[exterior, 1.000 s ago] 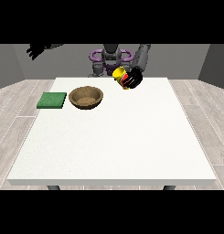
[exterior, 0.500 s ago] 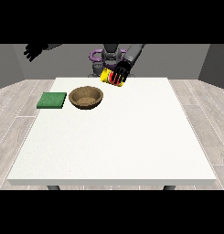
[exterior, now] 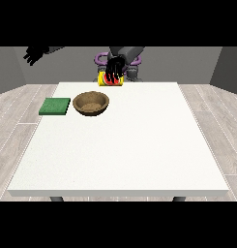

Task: Pick the cup and pour the ball into the bowl, then pick the bowl and place it on the pad

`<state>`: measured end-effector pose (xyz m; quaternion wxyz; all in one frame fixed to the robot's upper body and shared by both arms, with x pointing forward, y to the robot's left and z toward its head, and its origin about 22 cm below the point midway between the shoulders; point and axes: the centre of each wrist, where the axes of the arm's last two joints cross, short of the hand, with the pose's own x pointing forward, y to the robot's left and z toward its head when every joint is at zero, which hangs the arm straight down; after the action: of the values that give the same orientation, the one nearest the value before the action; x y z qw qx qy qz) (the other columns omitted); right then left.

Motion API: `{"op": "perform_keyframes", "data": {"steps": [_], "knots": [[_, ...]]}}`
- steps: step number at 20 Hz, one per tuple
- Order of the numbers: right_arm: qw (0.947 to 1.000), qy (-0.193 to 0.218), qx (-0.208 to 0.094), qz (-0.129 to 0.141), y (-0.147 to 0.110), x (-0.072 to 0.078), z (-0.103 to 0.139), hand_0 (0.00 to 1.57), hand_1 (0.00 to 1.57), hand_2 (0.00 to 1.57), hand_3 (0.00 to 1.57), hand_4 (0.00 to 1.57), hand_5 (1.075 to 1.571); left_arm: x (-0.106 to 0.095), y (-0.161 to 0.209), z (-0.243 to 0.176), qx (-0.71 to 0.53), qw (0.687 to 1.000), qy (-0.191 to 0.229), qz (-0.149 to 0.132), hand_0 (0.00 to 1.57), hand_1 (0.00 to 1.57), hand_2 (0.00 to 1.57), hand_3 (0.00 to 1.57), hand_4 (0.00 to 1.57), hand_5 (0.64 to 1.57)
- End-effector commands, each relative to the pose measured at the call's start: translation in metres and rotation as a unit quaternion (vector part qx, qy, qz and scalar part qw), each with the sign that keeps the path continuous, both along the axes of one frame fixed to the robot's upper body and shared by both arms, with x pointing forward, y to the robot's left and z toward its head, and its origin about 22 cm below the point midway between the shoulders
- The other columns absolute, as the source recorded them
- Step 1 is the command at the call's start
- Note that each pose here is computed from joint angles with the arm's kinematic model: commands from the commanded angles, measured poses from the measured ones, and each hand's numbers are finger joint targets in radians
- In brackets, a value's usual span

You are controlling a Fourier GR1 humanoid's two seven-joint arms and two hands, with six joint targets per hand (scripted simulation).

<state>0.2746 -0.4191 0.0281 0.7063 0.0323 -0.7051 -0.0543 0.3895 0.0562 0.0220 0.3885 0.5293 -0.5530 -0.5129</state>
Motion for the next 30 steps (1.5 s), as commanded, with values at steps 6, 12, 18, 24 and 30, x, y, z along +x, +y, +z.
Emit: {"op": "perform_keyframes", "data": {"steps": [6, 12, 18, 24, 30], "knots": [[0.9995, -0.002, 0.004, 0.03, 0.031, 0.02, -0.006, 0.0, 0.0, 0.0, 0.33, 0.69, 1.553, -0.017, -0.026, 0.002, 0.173, 0.985, -0.013, 0.001, 0.41, 0.41, 1.34, 1.55, 1.02, 1.571], [0.9999, 0.01, -0.002, 0.013, 0.025, 0.026, 0.006, 0.0, 0.0, 0.0, 0.17, 0.71, 1.55, -0.021, -0.043, 0.024, 0.215, 0.976, 0.015, -0.022, 0.0, 0.0, 1.14, 1.57, 1.12, 1.571], [0.9993, 0.018, -0.001, -0.032, -0.005, 0.009, 0.0, 0.0, 0.0, 0.0, 0.05, 0.71, 1.548, 0.001, -0.009, 0.078, 0.024, 0.999, -0.04, -0.017, 0.75, 0.75, 1.57, 1.54, 1.11, 1.556], [0.9963, 0.024, -0.006, -0.082, -0.004, 0.001, -0.01, 0.0, 0.0, 0.0, 0.13, 0.78, 1.559, 0.006, 0.047, 0.1, -0.311, 0.95, -0.024, -0.006, 0.64, 0.64, 0.94, 0.67, 1.28, 1.545], [0.9935, 0.034, 0.001, -0.109, 0.006, -0.001, -0.024, 0.0, 0.0, 0.0, 0.0, 0.78, 1.555, 0.014, 0.093, 0.155, -0.579, 0.814, 0.007, -0.043, 0.0, 0.0, 0.0, 0.0, 1.09, 1.571]]}}
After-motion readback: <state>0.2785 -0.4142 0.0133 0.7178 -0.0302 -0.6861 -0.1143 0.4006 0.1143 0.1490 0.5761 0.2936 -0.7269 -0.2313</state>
